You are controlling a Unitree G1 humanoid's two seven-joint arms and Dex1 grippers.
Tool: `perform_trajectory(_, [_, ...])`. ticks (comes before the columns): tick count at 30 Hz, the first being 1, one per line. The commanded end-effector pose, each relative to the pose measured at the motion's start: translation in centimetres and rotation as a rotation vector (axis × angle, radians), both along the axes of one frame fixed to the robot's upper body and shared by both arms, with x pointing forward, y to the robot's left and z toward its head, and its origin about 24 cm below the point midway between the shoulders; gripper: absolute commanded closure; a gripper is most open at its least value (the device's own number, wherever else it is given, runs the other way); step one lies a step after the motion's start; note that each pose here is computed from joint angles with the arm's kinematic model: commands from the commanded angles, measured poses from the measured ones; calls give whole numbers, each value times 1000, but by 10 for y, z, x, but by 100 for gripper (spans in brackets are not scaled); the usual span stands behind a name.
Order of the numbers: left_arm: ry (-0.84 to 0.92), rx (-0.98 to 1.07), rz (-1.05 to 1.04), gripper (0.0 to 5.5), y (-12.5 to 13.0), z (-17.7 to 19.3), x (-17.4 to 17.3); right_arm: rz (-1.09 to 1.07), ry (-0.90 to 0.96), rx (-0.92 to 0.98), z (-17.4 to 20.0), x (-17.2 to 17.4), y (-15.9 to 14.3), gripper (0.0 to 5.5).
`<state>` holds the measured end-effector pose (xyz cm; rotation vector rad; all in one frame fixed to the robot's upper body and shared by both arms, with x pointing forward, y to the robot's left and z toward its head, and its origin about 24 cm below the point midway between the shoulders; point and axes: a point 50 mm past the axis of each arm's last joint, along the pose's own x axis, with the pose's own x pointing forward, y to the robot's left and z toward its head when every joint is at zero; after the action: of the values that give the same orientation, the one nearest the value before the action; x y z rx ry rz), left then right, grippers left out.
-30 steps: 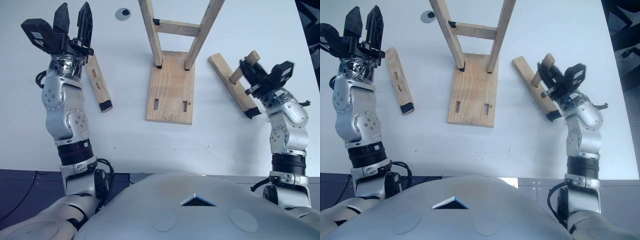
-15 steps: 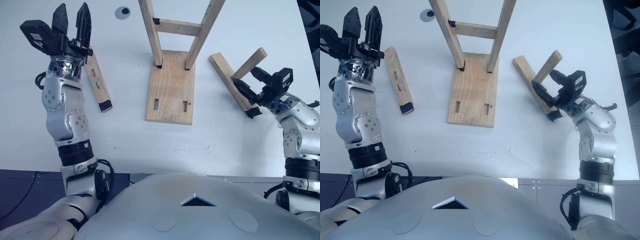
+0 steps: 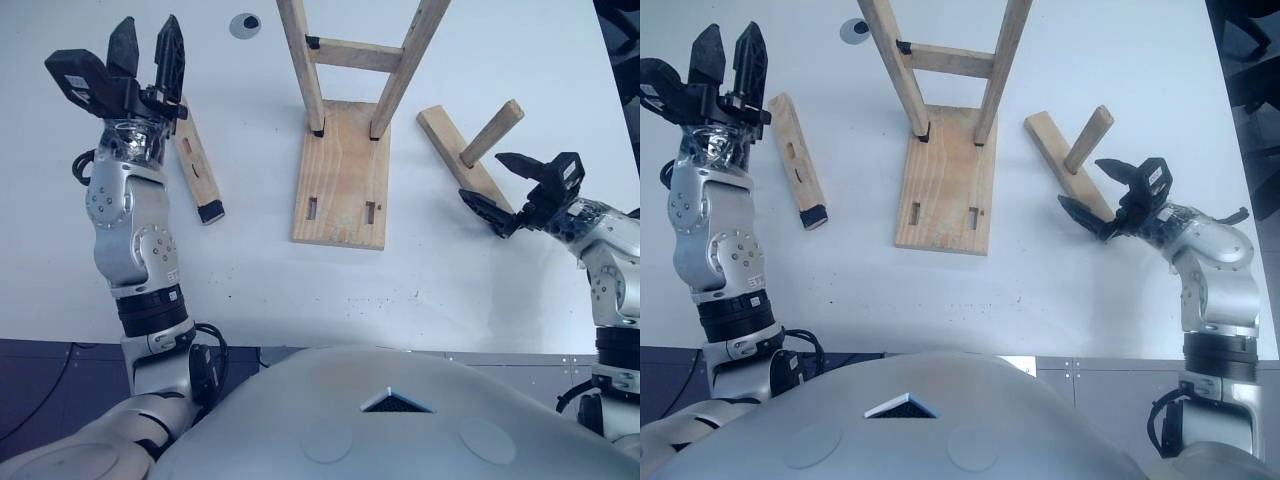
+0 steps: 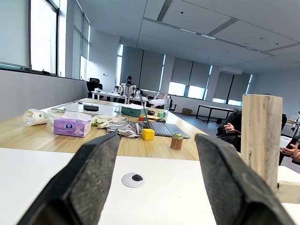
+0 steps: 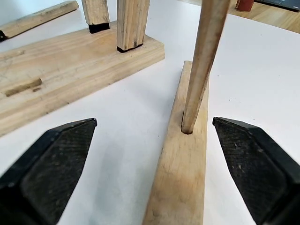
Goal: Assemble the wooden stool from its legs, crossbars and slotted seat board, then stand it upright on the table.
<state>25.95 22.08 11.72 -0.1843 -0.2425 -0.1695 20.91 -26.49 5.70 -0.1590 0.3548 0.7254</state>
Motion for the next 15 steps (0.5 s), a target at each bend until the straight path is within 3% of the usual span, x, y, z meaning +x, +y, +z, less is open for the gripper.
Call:
perform_trajectory(1, [9,15,0,260,0,0,0,-28,45,-90,-5,0,-9,94])
perform_trajectory(7, [22,19,1,260,0,-2,-1,-44,106,-156,-18,-3,-16,116])
perform_trajectory(15, [36,25,-2,260,-2,-3,0,-46,132,-178,-22,-6,-18,253])
